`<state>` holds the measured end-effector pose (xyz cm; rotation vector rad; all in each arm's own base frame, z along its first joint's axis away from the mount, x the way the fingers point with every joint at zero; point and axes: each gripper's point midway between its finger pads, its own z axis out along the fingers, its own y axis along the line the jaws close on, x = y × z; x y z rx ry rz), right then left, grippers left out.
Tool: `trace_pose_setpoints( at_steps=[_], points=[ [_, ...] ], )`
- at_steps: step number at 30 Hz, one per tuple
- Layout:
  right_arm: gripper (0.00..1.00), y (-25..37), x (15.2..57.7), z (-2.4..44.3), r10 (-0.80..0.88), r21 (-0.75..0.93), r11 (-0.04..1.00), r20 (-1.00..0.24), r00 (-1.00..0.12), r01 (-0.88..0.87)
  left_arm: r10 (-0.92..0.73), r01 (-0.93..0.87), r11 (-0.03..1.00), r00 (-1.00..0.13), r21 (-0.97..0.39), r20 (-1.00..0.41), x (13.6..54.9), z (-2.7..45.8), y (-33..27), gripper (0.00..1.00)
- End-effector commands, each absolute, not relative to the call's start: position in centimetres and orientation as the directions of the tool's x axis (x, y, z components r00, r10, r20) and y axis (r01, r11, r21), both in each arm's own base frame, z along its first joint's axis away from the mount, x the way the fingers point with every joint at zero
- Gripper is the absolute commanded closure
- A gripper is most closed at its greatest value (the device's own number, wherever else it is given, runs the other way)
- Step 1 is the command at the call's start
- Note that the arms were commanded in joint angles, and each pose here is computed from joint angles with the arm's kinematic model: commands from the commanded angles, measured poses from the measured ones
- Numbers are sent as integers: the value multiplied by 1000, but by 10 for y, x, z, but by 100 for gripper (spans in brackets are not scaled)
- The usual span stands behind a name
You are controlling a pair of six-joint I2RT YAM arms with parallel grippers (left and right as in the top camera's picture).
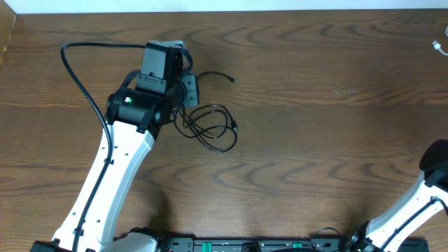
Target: Untangle cables
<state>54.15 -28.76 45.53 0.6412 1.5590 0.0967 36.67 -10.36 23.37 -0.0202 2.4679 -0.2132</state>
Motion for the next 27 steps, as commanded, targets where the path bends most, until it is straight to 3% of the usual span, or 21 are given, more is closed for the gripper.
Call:
trace_pose_setpoints(
  at_steps=[1, 7, 8, 11, 12, 20, 27],
  points=[
    [99, -303, 569, 392, 500, 450, 804, -865, -32, 389, -57, 43, 988, -794, -150, -605, 372, 228, -106, 93],
    [99, -323, 595, 281, 606, 477, 738, -780, -158, 477, -48, 52, 986, -826, -159, -562, 375, 210, -112, 93],
    [85, -328, 596, 256, 625, 473, 723, -758, -186, 504, -45, 64, 982, -834, -177, -551, 375, 207, -116, 93],
    [17, -328, 594, 217, 664, 467, 699, -706, -247, 542, -44, 74, 979, -837, -192, -545, 377, 204, -120, 93],
    [1, -325, 591, 208, 676, 464, 691, -686, -269, 555, -44, 76, 978, -836, -195, -546, 377, 204, -121, 93],
    [1, -277, 563, 217, 705, 491, 704, -569, -424, 512, -45, 160, 939, -821, -304, -570, 382, 216, -146, 93],
    [1, -181, 529, 269, 565, 574, 785, -510, -648, 232, -89, 331, 796, -763, -506, -640, 393, 259, -193, 93]
  ],
)
